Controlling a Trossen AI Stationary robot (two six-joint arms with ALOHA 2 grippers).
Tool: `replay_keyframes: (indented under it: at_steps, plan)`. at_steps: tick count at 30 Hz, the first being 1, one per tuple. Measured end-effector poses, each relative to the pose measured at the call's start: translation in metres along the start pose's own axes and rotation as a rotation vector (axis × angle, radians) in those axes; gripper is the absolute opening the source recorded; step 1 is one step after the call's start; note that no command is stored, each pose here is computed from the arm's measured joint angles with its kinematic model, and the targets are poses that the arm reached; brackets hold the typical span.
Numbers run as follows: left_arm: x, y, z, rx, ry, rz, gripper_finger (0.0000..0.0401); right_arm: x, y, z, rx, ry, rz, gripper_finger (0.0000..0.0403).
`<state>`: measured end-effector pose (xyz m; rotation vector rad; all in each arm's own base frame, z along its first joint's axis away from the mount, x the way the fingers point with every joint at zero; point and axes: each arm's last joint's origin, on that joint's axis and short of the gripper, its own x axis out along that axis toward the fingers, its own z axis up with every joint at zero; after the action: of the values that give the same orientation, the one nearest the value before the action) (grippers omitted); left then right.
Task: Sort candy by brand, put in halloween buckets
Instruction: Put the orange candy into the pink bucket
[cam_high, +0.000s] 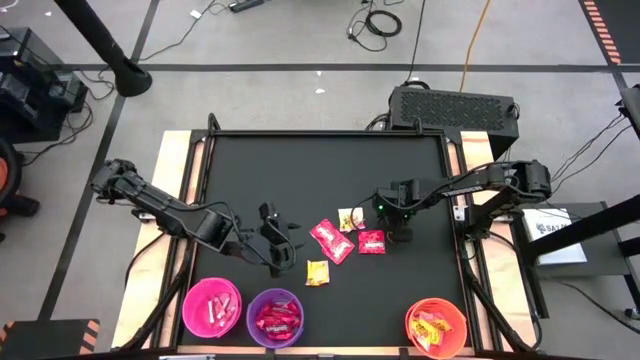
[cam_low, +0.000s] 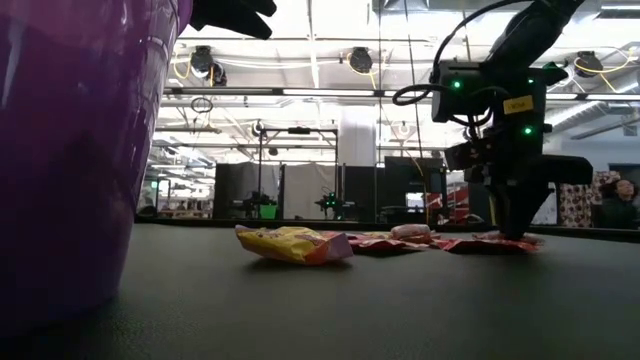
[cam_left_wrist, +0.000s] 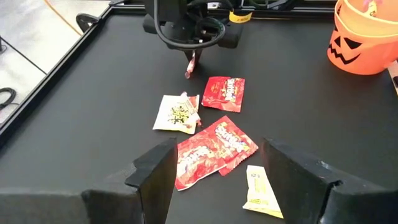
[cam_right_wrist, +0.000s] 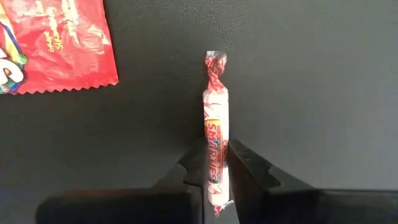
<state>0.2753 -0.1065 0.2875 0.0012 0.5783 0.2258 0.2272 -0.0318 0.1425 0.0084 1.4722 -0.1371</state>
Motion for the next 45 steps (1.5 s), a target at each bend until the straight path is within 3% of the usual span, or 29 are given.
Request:
replay_keyframes:
  at_steps: [10,13,21,25,31,36,41,45]
  plan:
    - [0.000,0.000,0.000,0.000,0.000,0.000,0.0237,0.000,0.000,-0.001,0.038,0.006,0.007,0.0107]
    - [0.000,0.000,0.000,0.000,0.000,0.000,0.0237,0.000,0.000,-0.001,0.054,0.006,0.007,0.0095]
    - [0.000,0.000,0.000,0.000,0.000,0.000,0.0237,-0.001,0.001,-0.001,0.062,0.001,0.031,0.0019]
    - [0.000,0.000,0.000,-0.001,0.000,0.000,0.0237,-0.007,0.001,0.000,0.085,0.004,0.057,0.0014]
    - [0.000,0.000,0.002,-0.011,-0.015,-0.005,0.0237,-0.044,0.007,0.012,0.128,-0.045,0.120,0.0022]
    - [0.000,0.000,0.002,-0.015,-0.023,0.001,0.0237,-0.083,0.021,0.018,0.149,-0.245,0.204,0.0022]
    - [-0.001,-0.001,0.004,-0.024,-0.053,0.030,0.0237,-0.104,0.045,0.017,0.159,-0.593,0.300,0.0022]
    - [-0.003,-0.004,0.007,-0.036,-0.102,0.069,0.0237,-0.109,0.064,0.024,0.177,-0.932,0.311,0.0022]
